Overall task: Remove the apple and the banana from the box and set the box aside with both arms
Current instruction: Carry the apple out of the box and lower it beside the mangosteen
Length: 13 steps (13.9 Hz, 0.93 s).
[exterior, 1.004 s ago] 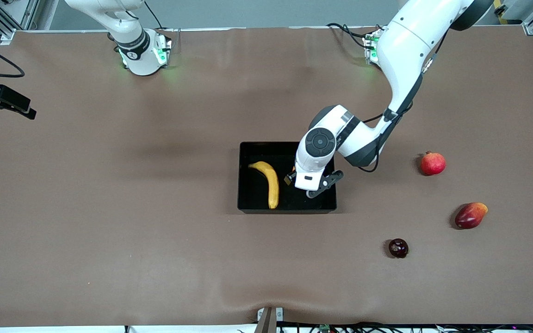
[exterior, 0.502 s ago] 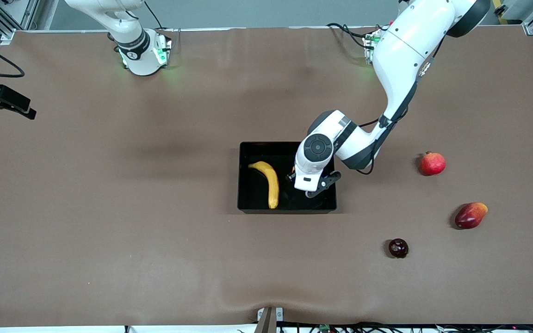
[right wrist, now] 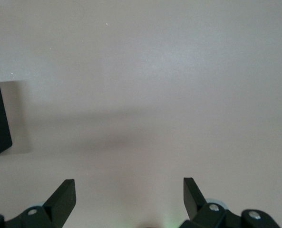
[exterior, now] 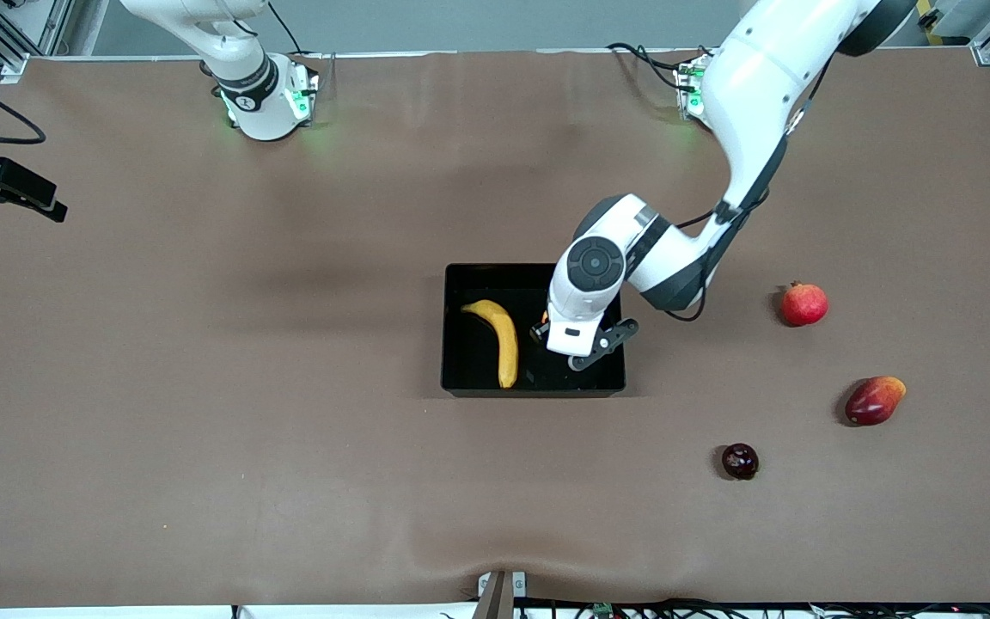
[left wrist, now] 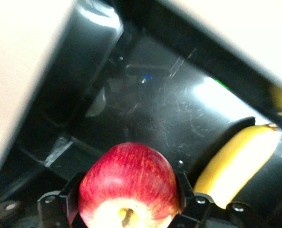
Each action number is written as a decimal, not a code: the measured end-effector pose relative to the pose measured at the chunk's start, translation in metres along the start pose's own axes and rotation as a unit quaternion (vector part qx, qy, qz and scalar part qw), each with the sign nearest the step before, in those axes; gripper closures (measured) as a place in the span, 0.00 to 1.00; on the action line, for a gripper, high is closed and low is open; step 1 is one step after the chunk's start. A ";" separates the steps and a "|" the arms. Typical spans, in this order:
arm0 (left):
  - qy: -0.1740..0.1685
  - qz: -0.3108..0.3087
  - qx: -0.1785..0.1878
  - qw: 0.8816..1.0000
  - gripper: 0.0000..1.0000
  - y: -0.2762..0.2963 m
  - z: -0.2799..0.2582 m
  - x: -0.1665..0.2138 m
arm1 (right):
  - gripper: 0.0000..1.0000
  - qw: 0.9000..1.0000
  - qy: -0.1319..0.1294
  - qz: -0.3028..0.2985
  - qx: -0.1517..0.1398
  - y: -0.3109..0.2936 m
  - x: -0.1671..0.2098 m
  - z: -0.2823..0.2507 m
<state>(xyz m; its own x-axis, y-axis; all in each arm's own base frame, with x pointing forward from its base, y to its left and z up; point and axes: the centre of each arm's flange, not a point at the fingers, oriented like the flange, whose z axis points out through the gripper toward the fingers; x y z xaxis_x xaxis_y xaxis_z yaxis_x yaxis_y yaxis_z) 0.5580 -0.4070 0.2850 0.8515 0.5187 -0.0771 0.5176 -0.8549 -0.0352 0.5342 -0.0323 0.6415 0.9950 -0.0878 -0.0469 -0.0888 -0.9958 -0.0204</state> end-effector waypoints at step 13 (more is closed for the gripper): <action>-0.027 0.155 0.010 0.988 0.19 -0.215 -0.104 0.244 | 0.00 1.000 0.000 0.001 0.000 0.001 0.000 0.000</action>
<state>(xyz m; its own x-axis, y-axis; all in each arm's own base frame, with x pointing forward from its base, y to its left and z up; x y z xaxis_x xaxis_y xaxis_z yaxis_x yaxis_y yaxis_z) 0.6631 -0.0956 0.3769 0.9627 0.2319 -0.1392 0.2313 -0.9727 -0.0212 0.5341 -0.0330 0.6415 0.9949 -0.0890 -0.0469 -0.0901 -0.9957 -0.0204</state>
